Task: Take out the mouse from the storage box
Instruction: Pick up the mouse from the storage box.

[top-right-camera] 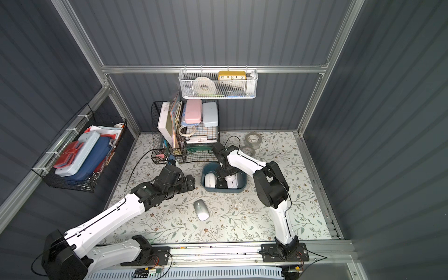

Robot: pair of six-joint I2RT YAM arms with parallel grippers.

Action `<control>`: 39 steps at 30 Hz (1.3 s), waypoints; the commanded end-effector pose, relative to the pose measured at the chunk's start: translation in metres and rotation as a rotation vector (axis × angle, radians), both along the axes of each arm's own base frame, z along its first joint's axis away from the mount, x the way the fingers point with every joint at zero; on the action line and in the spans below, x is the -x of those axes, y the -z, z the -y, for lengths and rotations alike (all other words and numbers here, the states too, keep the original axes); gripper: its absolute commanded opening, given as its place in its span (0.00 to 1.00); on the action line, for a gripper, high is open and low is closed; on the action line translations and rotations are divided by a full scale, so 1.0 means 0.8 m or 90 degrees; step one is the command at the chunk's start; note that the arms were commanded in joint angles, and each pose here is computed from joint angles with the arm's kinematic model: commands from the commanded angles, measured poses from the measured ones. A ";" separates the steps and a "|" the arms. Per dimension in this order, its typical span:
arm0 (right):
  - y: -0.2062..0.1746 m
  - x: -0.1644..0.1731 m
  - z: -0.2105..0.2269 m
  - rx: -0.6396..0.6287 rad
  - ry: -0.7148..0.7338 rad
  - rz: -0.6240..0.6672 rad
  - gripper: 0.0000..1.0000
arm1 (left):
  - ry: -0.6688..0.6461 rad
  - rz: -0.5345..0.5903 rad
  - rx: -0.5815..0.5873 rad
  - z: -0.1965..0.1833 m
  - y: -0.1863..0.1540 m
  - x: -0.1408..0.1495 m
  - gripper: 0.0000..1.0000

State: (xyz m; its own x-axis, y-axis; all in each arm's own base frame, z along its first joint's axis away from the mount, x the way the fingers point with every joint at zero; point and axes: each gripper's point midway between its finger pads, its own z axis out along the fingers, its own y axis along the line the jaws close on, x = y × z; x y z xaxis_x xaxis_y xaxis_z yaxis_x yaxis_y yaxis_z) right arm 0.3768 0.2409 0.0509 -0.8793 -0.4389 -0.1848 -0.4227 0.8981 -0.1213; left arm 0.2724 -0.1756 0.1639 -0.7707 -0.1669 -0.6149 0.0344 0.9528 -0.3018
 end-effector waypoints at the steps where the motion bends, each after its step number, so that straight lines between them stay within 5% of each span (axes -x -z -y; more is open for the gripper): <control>1: -0.001 -0.004 -0.007 -0.020 0.005 -0.006 0.85 | -0.003 0.002 -0.015 -0.009 0.004 0.003 0.99; 17: 0.004 -0.006 -0.011 -0.029 0.025 -0.008 0.64 | -0.010 0.000 -0.009 -0.012 0.003 0.007 0.99; 31: -0.093 0.013 0.018 -0.079 0.089 0.096 0.60 | -0.013 -0.002 -0.004 -0.013 0.004 0.008 0.99; 39: -0.128 0.073 0.049 -0.091 0.160 0.142 0.58 | -0.014 -0.005 0.002 -0.013 0.005 0.011 0.99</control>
State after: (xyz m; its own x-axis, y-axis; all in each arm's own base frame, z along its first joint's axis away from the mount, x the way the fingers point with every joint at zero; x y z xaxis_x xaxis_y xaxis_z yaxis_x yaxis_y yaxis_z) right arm 0.3301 0.2080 0.1501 -0.8878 -0.2218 -0.4033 -0.2290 0.9729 -0.0309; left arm 0.2669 -0.1710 0.1631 -0.7687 -0.1703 -0.6165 0.0335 0.9519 -0.3047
